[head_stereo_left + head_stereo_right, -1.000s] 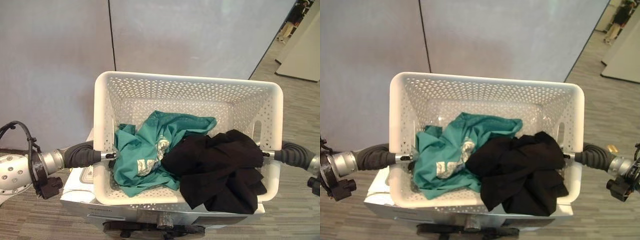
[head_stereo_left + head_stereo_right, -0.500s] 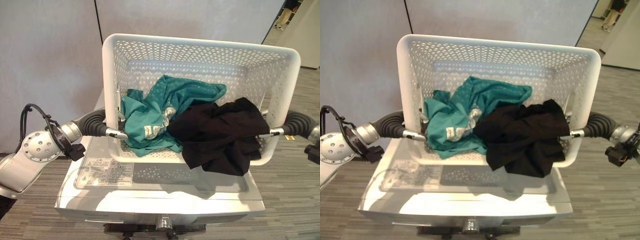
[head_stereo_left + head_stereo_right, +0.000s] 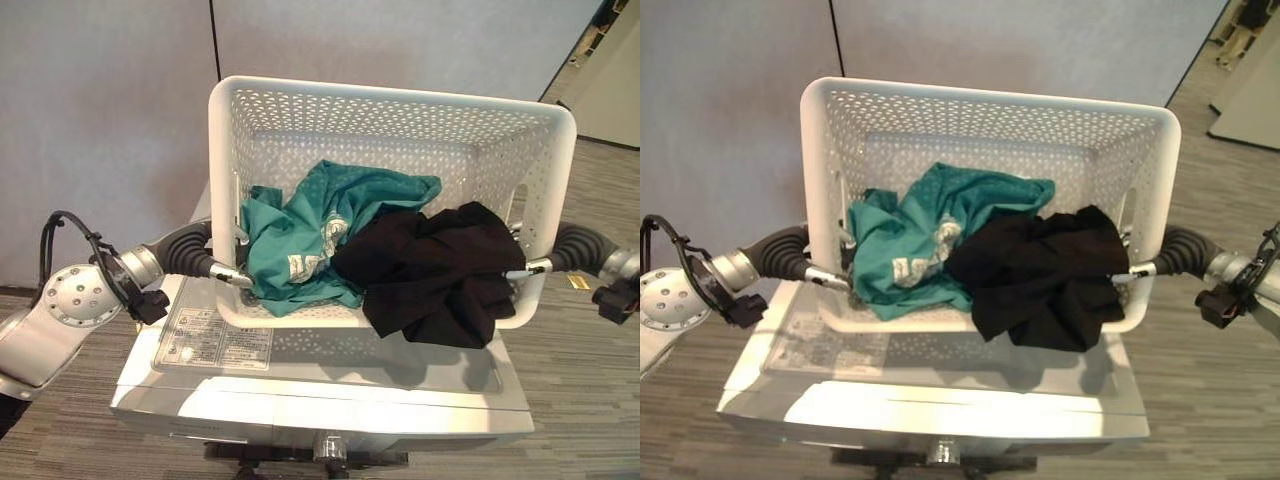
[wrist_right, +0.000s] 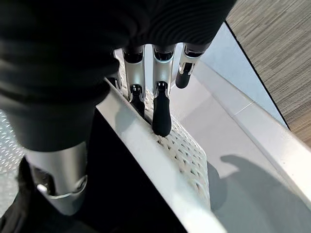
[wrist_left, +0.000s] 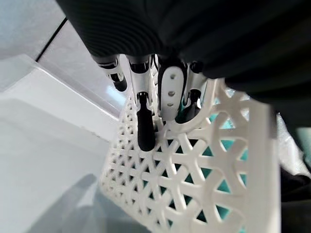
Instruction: Grab the laundry basket,head to the washer,open it,put in the laundry and shut it.
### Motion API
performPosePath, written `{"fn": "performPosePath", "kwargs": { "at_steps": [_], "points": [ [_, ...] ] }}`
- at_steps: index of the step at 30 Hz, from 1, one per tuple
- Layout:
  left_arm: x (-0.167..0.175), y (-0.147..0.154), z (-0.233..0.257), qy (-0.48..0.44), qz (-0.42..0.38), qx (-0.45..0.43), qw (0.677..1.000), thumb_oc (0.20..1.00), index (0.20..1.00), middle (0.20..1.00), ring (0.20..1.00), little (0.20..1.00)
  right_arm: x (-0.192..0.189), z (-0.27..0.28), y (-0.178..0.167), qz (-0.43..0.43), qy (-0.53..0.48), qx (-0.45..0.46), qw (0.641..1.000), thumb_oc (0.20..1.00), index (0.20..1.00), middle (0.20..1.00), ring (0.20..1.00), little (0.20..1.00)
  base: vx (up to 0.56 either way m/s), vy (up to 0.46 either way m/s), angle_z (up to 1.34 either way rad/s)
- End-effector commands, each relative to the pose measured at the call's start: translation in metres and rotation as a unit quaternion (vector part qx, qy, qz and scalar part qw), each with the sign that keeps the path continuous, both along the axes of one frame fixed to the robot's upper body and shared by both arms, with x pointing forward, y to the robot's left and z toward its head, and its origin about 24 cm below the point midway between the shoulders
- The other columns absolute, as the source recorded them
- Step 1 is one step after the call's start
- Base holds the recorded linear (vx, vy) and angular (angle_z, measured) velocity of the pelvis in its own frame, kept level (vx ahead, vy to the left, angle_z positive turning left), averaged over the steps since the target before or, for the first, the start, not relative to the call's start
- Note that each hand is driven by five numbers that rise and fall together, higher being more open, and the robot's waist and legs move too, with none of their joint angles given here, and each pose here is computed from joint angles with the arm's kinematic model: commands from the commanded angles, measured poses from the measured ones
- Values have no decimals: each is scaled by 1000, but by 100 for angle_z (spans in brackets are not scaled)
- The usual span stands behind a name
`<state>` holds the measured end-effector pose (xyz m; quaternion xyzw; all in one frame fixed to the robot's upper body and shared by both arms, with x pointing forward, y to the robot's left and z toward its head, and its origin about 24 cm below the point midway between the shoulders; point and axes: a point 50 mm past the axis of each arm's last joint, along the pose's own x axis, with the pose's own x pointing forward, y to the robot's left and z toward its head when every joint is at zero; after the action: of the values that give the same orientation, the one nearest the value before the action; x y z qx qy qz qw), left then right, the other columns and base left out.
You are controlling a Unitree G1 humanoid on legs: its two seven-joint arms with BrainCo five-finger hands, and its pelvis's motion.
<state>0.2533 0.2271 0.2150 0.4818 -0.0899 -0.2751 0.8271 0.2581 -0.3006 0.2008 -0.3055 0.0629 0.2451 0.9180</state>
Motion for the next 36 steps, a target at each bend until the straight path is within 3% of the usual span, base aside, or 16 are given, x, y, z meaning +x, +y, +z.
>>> {"fn": "performPosePath", "kwargs": {
  "at_steps": [1, 7, 10, 18, 23, 25, 28, 33, 34, 36],
  "points": [
    [2, 74, 73, -140, 183, 83, 970, 1000, 1000, 1000, 1000, 1000, -11, 64, -77, -183, -72, -88, 976, 1000, 1000, 1000, 1000, 1000, 0, 0, 0],
    [-6, 63, 114, -141, 157, 217, 953, 1000, 1000, 1000, 1000, 1000, -11, 100, -67, -158, -110, -106, 976, 1000, 1000, 1000, 1000, 1000, 0, 0, 0],
    [-9, 55, 124, -103, 135, 250, 953, 1000, 1000, 1000, 1000, 1000, -15, 119, -69, -160, -98, -175, 967, 1000, 1000, 1000, 1000, 1000, 0, 0, 0],
    [-7, 52, 106, -80, 111, 208, 969, 1000, 1000, 1000, 1000, 1000, -10, 99, -74, -163, -81, -170, 968, 1000, 1000, 1000, 1000, 1000, 0, 0, 0],
    [-7, 48, 87, -15, 87, 203, 975, 1000, 1000, 1000, 1000, 1000, -6, 82, -53, -96, -28, -195, 976, 1000, 1000, 1000, 1000, 1000, 2, 1, 1],
    [-10, 38, 80, 37, 46, 193, 979, 1000, 1000, 1000, 1000, 1000, -5, 74, -35, -35, 0, -169, 985, 1000, 1000, 1000, 1000, 1000, 15, 6, 0],
    [-11, 34, 82, 38, 30, 167, 985, 1000, 1000, 1000, 1000, 1000, -4, 73, -28, -15, -3, -143, 990, 1000, 1000, 1000, 1000, 1000, 0, 0, 0],
    [-4, 37, 88, -10, 36, 91, 995, 1000, 1000, 1000, 1000, 1000, 21, 72, -32, -45, -46, -84, 994, 1000, 1000, 1000, 1000, 1000, 0, 0, 0],
    [3, 39, 89, -28, 42, 38, 998, 1000, 1000, 1000, 1000, 1000, 37, 69, -32, -65, -64, -18, 996, 1000, 1000, 1000, 1000, 1000, 0, 0, 0],
    [13, 39, 87, -31, 43, 0, 999, 1000, 1000, 1000, 1000, 1000, 45, 67, -32, -76, -69, 16, 995, 1000, 1000, 1000, 1000, 1000, -5, 4, 2]
  ]
}}
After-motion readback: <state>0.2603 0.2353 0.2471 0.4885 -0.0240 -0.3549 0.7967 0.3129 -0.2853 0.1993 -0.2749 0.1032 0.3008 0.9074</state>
